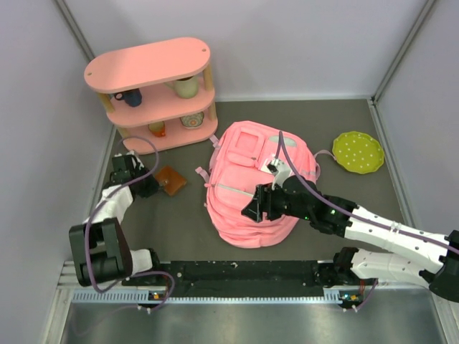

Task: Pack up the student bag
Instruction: Pick up the personal item from the center of the board, then adjust the personal item at the center of the board.

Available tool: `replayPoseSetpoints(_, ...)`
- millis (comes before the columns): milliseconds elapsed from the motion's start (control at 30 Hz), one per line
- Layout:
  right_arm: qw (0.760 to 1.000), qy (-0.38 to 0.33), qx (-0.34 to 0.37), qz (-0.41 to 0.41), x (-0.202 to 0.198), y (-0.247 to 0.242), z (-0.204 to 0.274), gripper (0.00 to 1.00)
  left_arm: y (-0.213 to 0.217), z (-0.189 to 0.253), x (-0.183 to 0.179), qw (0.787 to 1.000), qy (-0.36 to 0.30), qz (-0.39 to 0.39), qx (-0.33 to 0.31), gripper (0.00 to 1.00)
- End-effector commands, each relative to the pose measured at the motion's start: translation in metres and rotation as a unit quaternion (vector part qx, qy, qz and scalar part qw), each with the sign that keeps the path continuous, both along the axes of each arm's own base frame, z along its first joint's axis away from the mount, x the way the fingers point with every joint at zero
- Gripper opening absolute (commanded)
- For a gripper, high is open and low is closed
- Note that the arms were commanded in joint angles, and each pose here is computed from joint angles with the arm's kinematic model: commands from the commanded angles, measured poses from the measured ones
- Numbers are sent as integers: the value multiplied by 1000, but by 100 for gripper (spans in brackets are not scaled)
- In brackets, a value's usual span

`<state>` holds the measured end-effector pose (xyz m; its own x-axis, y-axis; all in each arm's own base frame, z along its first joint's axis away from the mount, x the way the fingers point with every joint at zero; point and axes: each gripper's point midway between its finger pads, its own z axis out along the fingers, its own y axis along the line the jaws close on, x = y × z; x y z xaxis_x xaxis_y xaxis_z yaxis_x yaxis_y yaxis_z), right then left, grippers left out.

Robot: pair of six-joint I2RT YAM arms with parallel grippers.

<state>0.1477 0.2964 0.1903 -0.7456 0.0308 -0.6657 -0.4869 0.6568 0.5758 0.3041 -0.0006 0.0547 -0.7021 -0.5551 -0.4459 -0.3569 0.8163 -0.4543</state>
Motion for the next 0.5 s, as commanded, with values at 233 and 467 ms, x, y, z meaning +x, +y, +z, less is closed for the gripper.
replayPoseSetpoints(233, 998, -23, 30, -58, 15, -7, 22, 65, -44, 99, -20, 985, -145, -79, -61, 0)
replayPoseSetpoints(467, 972, -45, 65, -220, 36, -67, 26, 67, -141, 135, -69, 943, -180, -243, -138, 0)
